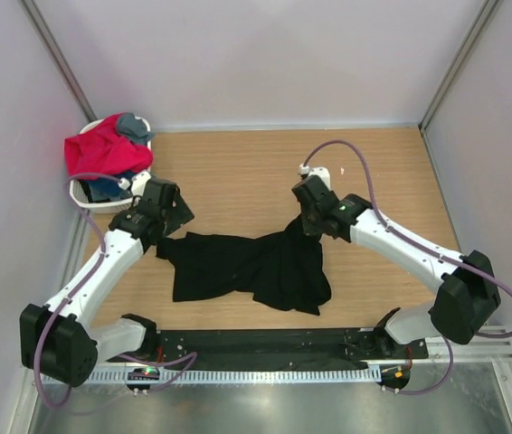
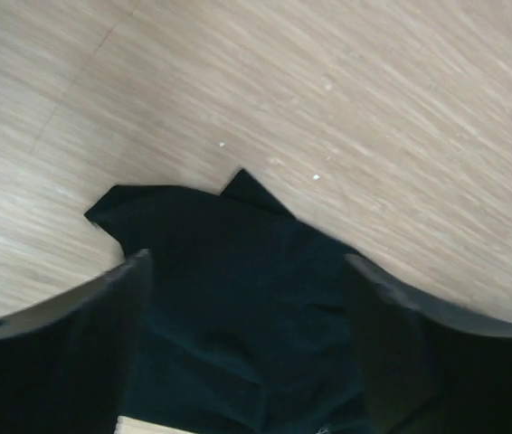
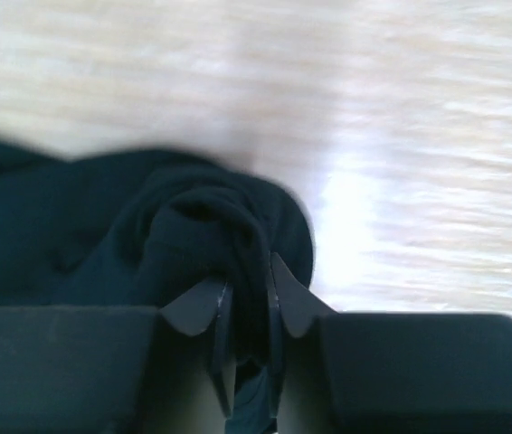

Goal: Fold and stack the t-shirts
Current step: Flatten the tshirt out

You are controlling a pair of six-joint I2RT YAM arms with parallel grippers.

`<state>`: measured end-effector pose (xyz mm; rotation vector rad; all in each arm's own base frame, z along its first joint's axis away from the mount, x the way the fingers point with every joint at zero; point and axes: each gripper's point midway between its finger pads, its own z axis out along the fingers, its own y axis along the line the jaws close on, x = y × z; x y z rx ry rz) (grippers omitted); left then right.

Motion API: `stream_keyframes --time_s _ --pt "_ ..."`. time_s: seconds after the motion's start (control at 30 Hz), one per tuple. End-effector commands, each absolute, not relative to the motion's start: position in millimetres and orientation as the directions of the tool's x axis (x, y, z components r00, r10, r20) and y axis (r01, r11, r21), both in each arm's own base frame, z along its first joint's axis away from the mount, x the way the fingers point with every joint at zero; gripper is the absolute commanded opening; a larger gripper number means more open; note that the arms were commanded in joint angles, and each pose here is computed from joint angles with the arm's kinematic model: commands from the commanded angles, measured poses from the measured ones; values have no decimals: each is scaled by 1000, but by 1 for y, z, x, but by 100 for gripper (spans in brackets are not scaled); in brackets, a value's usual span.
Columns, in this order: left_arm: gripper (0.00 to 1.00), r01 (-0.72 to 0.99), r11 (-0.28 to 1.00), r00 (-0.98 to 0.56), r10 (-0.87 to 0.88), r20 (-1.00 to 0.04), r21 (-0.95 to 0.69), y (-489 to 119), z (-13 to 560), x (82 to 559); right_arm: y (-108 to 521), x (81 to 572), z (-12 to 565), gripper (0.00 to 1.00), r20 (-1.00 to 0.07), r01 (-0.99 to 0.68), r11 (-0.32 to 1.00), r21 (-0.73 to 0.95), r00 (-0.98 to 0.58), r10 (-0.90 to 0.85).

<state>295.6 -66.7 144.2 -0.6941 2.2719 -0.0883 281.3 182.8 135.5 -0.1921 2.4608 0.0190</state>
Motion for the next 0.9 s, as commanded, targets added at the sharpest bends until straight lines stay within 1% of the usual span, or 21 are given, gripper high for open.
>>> stream_keyframes --time_s 0.0,0.07,0.1,0.13,0.17,0.2,0.3,0.33,0.37,0.43,0.47,0.53,0.6,0.63,0.7,0.73,0.77,0.83,0.87 --pt "92 -412 855 -534 -507 -676 -316 -74 178 315 157 313 167 23 -705 -38 999 22 -709 -11" --pt "97 -395 868 -581 -490 -650 -302 -76 180 303 155 310 158 26 -667 -53 997 64 -745 3" --pt "97 -365 871 -613 -490 -620 -328 -84 180 295 151 309 153 30 -653 -45 996 73 -758 14" --pt "97 -349 870 -624 -493 -607 -347 -88 180 288 148 308 150 32 -641 -37 995 92 -767 31" --pt "97 -355 863 -641 -504 -578 -359 -89 168 277 147 307 149 34 -638 -36 995 95 -770 33" --pt "97 -332 845 -632 -529 -567 -419 -94 176 267 146 307 145 35 -633 -32 995 92 -774 34" --pt "96 -337 800 -616 -586 -526 -496 -96 164 241 146 308 137 34 -618 -19 996 87 -785 39" --pt "96 -330 788 -618 -597 -512 -520 -99 161 236 146 308 130 34 -602 -9 996 83 -798 43" --pt "96 -346 781 -627 -604 -491 -520 -98 146 228 148 303 122 34 -578 0 995 102 -814 59" --pt "96 -333 750 -619 -631 -467 -572 -104 147 223 152 295 109 35 -540 -6 991 132 -839 67" --pt "96 -337 745 -630 -633 -451 -575 -106 139 219 149 287 97 39 -511 4 991 132 -857 71" --pt "96 -346 738 -644 -636 -426 -579 -109 132 217 140 283 90 42 -491 27 993 112 -867 79" --pt "96 -359 740 -655 -634 -411 -569 -110 124 215 121 287 97 55 -490 99 991 89 -862 130" --pt "96 -372 742 -652 -637 -412 -557 -108 121 217 115 290 102 72 -498 122 989 83 -855 147" --pt "96 -394 737 -644 -647 -408 -548 -106 115 219 96 298 120 95 -547 193 979 64 -814 197" --pt "96 -386 732 -633 -653 -415 -562 -108 117 225 92 301 128 100 -563 204 977 64 -801 204" --pt "96 -387 731 -636 -653 -412 -562 -109 114 227 90 309 145 100 -594 215 974 75 -775 217" --pt "96 -374 721 -621 -662 -420 -583 -113 116 237 83 308 165 100 -609 230 971 59 -763 218" --pt "96 -377 722 -625 -660 -416 -581 -115 112 241 87 313 187 100 -630 224 970 92 -741 231"
